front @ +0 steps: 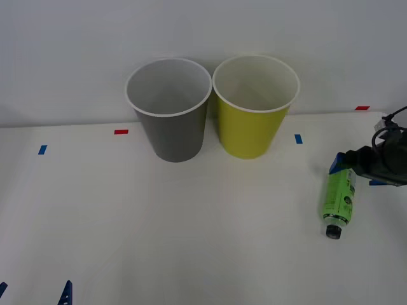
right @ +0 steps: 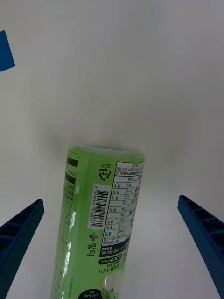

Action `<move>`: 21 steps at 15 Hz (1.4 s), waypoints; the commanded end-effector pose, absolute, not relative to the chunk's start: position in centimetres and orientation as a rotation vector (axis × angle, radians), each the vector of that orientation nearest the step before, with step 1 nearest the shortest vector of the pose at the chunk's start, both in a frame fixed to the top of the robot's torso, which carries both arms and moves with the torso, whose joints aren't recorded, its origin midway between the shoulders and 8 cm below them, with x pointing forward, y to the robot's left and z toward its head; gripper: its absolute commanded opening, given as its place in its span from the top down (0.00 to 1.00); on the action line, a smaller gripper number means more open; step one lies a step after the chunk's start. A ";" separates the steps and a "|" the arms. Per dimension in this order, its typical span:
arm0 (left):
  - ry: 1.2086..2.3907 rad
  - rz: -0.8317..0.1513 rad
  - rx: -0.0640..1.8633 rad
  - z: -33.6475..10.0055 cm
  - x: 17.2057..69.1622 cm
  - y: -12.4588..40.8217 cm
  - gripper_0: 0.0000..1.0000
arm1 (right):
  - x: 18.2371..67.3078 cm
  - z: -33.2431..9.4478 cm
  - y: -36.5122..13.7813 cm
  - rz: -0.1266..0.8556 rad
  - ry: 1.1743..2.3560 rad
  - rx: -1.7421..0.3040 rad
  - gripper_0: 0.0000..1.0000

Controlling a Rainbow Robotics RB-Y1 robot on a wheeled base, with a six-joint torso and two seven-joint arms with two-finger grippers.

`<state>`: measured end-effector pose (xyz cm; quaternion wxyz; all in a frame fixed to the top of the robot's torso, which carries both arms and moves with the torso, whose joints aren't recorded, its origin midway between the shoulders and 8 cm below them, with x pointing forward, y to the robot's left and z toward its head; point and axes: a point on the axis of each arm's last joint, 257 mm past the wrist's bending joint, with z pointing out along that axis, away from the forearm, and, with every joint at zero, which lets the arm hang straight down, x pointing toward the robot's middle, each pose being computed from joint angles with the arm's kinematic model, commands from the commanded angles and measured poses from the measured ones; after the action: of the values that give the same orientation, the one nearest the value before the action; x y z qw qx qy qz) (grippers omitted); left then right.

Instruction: Put cans in the gray bin and PET bottles in the light green bin.

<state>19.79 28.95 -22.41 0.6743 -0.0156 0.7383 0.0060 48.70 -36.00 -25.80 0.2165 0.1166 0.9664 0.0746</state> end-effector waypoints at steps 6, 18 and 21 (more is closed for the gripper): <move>1.661 0.013 -0.035 -22.4 19.8 29.0 0.00 | 48.2 -27.5 -36.0 0.173 2.719 0.337 0.00; 1.661 0.013 -0.035 -22.4 19.8 29.0 0.00 | 49.0 -28.8 -35.4 0.173 2.701 0.419 0.00; 1.661 0.013 -0.035 -22.4 19.8 29.0 0.00 | 49.4 -28.7 -34.9 0.184 2.695 0.416 0.00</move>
<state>19.79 28.95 -22.41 0.6743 -0.0156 0.7383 0.0060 49.20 -35.16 -28.71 0.2013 0.1501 0.9658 0.0645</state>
